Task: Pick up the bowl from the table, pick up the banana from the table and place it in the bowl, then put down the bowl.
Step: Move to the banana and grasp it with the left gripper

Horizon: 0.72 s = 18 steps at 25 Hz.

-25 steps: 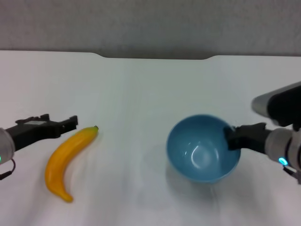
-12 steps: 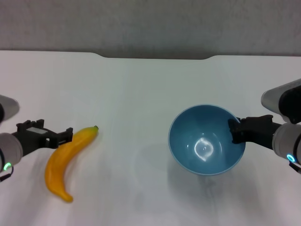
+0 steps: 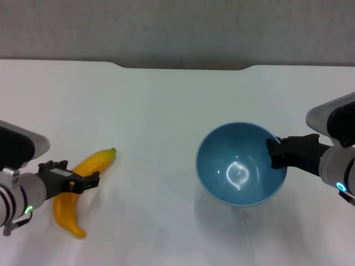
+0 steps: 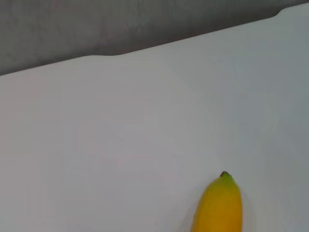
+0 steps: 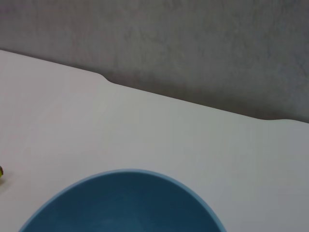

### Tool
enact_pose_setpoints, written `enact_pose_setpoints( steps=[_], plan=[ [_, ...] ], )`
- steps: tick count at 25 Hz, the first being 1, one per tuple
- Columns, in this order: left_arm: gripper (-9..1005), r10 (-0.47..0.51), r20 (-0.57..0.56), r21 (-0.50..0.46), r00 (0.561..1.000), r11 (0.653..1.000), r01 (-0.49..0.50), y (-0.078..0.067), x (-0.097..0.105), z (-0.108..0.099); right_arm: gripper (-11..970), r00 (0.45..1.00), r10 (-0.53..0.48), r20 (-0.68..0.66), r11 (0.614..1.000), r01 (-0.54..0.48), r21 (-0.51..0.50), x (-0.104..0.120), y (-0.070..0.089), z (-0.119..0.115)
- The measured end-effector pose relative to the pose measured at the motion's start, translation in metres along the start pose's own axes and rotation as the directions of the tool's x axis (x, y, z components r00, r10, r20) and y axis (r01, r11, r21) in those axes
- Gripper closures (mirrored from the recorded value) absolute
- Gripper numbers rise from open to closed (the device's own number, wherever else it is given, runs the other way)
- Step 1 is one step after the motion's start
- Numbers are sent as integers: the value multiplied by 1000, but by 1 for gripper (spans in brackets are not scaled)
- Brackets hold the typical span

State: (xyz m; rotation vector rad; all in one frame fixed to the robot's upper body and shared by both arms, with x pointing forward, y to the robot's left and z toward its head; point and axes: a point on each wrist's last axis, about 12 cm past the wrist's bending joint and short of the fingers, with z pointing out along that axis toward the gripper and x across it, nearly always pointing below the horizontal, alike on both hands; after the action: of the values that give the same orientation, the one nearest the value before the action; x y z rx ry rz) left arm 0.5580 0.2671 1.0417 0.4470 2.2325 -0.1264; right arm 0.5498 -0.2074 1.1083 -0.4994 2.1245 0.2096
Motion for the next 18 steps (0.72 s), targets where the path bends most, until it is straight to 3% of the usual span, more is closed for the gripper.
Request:
enact_pose_setpoints(
  steps=[18],
  plan=[
    [111, 1, -34, -7, 999, 1000, -1, 1, 4, 11, 914, 1000, -10, 2, 1000, 10, -8, 1, 3, 1]
  ],
)
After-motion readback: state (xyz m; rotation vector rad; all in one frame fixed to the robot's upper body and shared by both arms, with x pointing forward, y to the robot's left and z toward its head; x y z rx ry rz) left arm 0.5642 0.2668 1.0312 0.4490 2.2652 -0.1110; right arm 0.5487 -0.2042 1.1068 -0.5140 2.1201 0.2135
